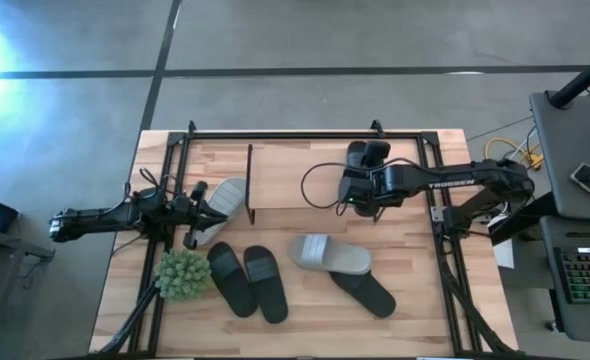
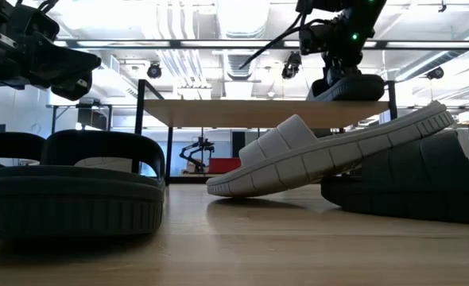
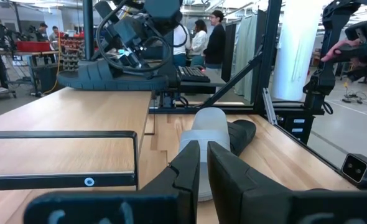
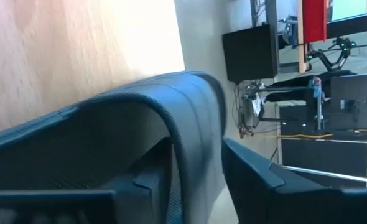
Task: Pick and place slides into the shelf
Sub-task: Put the right black slipper on the shelf
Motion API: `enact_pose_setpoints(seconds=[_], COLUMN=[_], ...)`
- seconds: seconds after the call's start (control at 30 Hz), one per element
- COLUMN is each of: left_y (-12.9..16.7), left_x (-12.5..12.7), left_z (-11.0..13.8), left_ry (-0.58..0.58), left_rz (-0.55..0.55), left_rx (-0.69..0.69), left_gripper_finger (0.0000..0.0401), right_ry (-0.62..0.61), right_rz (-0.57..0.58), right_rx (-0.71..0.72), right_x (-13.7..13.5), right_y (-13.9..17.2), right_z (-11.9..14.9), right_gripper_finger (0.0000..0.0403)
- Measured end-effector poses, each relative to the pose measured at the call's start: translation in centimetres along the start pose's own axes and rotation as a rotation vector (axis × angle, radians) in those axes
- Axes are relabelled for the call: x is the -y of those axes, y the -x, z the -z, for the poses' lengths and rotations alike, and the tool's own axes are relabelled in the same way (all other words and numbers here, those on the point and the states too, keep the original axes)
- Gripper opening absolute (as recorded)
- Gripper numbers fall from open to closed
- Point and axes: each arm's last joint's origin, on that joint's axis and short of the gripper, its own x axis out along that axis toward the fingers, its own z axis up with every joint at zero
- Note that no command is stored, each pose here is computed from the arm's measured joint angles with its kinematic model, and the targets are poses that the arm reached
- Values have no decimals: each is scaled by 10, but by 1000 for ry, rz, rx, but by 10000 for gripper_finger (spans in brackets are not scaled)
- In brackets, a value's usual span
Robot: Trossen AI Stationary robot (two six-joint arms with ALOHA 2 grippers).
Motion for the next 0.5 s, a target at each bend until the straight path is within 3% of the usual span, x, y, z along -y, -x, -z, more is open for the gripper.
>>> enact_pose_setpoints(seconds=[0.13,0.33,0.5], left_y=[0,0,0], left_x=[0,0,0], left_z=[0,0,0], left_ry=[0,0,0], left_rz=[0,0,0], left_rx=[-1,0,0], left_gripper_finger=[17,17,17], right_ry=[-11,-50,-126], right_rz=[-7,-138,-168], right_rx=[21,64,47], right_x=[7,17,27], right_y=[6,17,25], right_z=[1,9,22], right_gripper_finger=[147,165,174])
